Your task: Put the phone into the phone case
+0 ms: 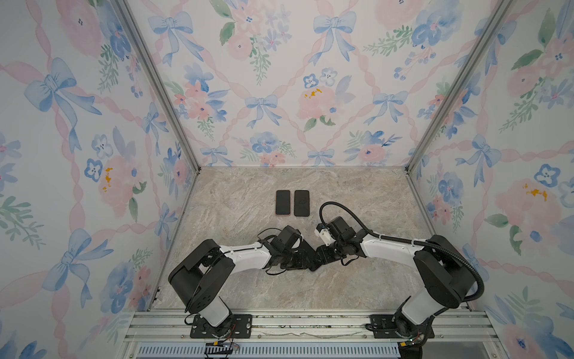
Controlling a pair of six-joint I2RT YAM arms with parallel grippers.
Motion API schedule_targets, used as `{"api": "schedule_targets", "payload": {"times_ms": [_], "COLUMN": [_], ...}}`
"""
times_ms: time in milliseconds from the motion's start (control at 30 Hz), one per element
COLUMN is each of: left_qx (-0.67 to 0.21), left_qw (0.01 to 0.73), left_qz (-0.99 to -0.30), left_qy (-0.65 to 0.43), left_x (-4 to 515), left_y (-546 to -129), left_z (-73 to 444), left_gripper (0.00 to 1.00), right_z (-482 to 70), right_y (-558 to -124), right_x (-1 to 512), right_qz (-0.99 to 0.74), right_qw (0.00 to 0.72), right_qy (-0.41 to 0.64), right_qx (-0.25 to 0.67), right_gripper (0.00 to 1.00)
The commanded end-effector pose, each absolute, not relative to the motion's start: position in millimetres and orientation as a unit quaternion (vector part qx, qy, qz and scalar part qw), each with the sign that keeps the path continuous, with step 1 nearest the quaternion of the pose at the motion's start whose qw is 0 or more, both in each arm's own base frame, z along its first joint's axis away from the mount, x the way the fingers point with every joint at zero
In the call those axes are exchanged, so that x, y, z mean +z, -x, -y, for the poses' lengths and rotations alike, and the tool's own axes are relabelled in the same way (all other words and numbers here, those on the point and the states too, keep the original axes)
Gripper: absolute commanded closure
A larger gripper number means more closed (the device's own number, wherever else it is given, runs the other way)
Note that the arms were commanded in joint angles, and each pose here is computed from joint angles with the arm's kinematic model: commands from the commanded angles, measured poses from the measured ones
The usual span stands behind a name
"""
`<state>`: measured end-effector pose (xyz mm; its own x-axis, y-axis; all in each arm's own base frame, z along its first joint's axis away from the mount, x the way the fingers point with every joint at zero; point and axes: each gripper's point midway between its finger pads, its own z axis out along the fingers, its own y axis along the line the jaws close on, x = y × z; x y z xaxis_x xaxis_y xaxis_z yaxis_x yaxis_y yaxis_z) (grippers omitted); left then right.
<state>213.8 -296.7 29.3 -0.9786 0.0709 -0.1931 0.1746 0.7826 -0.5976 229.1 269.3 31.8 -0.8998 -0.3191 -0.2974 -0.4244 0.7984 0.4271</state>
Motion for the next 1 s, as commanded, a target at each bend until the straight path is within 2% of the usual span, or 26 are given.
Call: {"api": "schedule_targets", "payload": {"times_ms": [0, 100, 233, 367, 467, 667, 767, 967], "left_qx": [-0.305, -0.307, -0.309, -0.316, -0.320, -0.323, -0.328, -0.324], "left_qw": [0.077, 0.076, 0.076, 0.064, 0.046, 0.028, 0.010, 0.012], "left_qz": [-0.946, -0.945, -0.945, -0.945, -0.946, -0.946, -0.944, -0.944], "left_qy": [-0.077, -0.079, -0.075, -0.057, -0.028, 0.029, 0.043, 0.055], "left_x": [17.6, 16.5, 16.6, 22.8, 30.2, 36.3, 35.7, 38.5], "left_y": [-221.6, -225.5, -229.6, -223.7, -215.0, -204.0, -199.7, -196.0], "left_z": [299.1, 301.0, 298.2, 292.3, 287.3, 277.8, 281.1, 287.4], "left_gripper": [0.58, 0.64, 0.66, 0.65, 0.60, 0.58, 0.62, 0.60], "right_z": [-278.2, -279.8, -281.9, -264.9, -258.3, -258.6, -259.5, -263.9], "right_y": [-211.1, -209.0, -212.2, -218.0, -218.2, -213.1, -208.2, -200.1], "right_x": [38.9, 40.2, 43.5, 50.2, 65.2, 77.0, 77.2, 65.4], "right_qz": [-0.941, -0.945, -0.954, -0.972, -0.970, -0.952, -0.949, -0.942], "right_qw": [0.096, 0.101, 0.104, 0.111, 0.135, 0.169, 0.172, 0.166], "right_qy": [0.185, 0.151, 0.078, -0.012, -0.050, -0.090, -0.100, -0.123], "right_qx": [0.268, 0.270, 0.270, 0.205, 0.196, 0.240, 0.244, 0.264], "right_gripper": [0.57, 0.63, 0.63, 0.57, 0.54, 0.53, 0.53, 0.52]}}
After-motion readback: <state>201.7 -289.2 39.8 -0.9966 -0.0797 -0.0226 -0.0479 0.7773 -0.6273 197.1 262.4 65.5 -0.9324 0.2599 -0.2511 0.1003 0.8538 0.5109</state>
